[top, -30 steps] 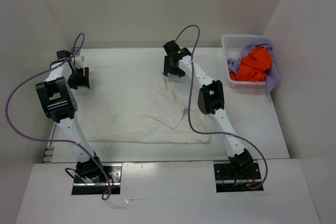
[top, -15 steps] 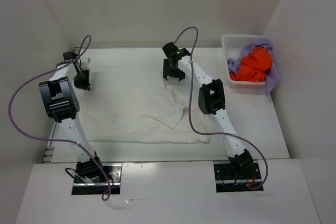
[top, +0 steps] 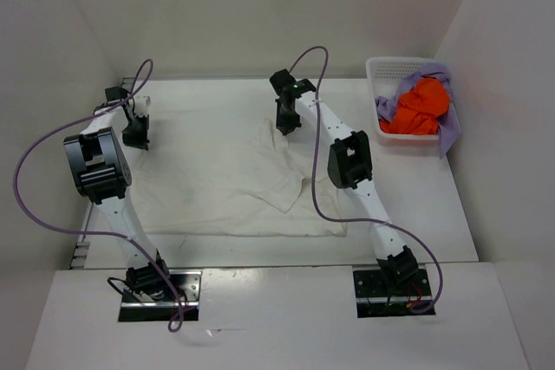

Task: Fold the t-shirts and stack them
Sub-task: Grap the side of the flattened tshirt furthest away from the robot with both arms

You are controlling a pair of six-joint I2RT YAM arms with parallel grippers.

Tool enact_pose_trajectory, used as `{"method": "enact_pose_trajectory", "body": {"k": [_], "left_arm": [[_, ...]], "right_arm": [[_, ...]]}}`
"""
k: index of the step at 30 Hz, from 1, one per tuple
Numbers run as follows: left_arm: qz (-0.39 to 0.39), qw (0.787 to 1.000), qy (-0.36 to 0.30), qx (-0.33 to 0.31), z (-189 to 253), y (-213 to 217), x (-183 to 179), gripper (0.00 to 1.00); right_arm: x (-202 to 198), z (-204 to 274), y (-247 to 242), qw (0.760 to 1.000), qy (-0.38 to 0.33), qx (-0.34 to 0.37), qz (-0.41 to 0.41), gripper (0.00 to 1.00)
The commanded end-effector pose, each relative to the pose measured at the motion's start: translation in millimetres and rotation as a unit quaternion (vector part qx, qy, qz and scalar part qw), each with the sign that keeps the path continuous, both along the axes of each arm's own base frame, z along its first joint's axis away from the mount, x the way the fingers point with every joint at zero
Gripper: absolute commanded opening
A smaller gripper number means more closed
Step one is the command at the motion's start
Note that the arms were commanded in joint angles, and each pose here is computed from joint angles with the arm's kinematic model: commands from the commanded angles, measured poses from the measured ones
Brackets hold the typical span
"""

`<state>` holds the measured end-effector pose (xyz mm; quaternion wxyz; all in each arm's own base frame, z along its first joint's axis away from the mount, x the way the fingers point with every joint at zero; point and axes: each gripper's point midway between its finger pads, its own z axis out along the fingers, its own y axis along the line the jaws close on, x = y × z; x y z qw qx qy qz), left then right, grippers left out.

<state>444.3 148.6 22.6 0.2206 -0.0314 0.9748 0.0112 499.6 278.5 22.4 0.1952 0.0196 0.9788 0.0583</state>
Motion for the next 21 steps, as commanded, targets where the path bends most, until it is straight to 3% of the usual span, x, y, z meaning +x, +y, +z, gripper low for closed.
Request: {"method": "enact_pose_trajectory", "body": {"k": [1, 4, 5, 7, 14, 21], "left_arm": [[-0.012, 1.0, -0.001, 0.018, 15, 4, -8, 0.05], [-0.017, 0.999, -0.023, 0.015, 33, 3, -1, 0.22], [-0.02, 1.0, -0.02, 0.008, 33, 0, -2, 0.4], [-0.02, 1.0, -0.022, 0.008, 33, 1, 1, 0.54], [-0.004, 1.0, -0.013, 0.015, 24, 6, 15, 0.66], [-0.021, 0.999, -0.028, 0.006, 17, -10, 35, 0.69]], "right_arm": [[30, 49, -56, 0.997, -0.045, -0.012, -0.064, 0.0], [43, 94, -88, 0.992, -0.086, -0.008, -0.088, 0.0], [45, 103, -95, 0.992, -0.091, 0.001, -0.082, 0.0], [42, 113, -100, 0.993, -0.095, 0.003, -0.075, 0.0], [43, 113, -99, 0.993, -0.098, 0.003, -0.062, 0.0], [46, 99, -86, 0.995, -0.081, 0.037, -0.035, 0.0]]}}
